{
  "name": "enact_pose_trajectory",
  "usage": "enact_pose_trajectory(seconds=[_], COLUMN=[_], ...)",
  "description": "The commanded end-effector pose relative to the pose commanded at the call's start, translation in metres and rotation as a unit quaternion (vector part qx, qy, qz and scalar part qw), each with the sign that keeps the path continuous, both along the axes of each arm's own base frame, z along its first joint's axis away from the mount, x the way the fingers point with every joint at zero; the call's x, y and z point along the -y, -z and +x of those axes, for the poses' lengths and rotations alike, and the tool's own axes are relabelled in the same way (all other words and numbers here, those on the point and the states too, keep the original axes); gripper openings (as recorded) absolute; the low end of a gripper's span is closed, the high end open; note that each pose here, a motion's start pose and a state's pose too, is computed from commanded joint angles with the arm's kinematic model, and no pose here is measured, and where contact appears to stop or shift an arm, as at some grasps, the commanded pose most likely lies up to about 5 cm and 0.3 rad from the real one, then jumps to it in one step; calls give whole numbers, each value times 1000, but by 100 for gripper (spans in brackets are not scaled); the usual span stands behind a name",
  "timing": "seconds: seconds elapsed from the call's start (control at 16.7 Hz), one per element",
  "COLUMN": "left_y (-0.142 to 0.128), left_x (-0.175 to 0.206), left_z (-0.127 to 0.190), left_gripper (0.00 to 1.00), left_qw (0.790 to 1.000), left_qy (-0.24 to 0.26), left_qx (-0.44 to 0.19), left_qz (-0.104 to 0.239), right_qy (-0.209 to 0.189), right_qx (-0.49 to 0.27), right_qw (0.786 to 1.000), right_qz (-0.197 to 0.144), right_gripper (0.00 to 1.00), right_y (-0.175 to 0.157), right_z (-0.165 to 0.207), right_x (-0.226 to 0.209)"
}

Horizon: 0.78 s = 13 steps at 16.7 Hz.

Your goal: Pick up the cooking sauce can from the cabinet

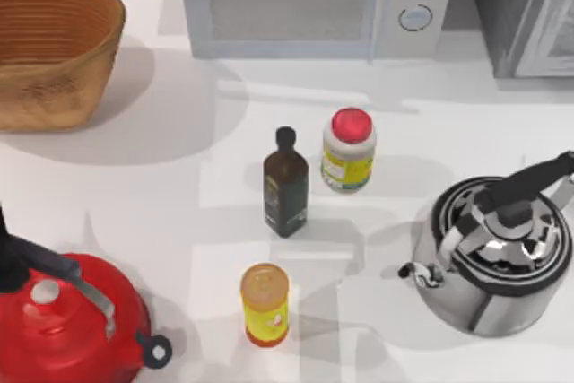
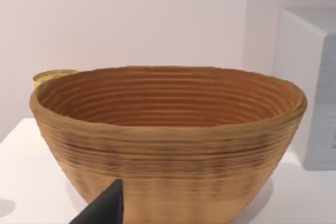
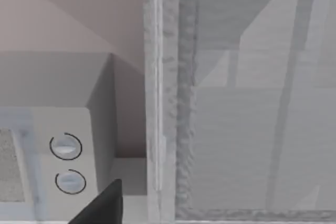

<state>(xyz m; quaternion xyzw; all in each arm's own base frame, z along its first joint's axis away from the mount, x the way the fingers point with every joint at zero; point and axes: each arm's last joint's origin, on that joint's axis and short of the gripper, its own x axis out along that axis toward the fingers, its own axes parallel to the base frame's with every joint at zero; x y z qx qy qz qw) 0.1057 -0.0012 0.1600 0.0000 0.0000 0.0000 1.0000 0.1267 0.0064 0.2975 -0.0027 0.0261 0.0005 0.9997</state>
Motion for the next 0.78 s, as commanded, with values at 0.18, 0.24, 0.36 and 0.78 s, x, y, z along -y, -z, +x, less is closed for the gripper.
enact_pose_trajectory(seconds=[0.18,0.24,0.36,0.78], left_y=[0,0,0,0], left_x=[0,0,0,0], left_z=[0,0,0,0], left_gripper=[100,100,100,100], left_qw=[1000,1000,1000,1000], left_qy=[0,0,0,0], left_qx=[0,0,0,0], left_qz=[0,0,0,0], right_qy=[0,0,0,1], right_qx=[17,24,37,38], right_qw=[1000,1000,999,999], right_qz=[1,2,4,5], right_gripper=[100,100,100,100], right_y=[-73,-96,-137,-209], right_z=[21,29,46,112], right_x=[-6,-8,-14,-35])
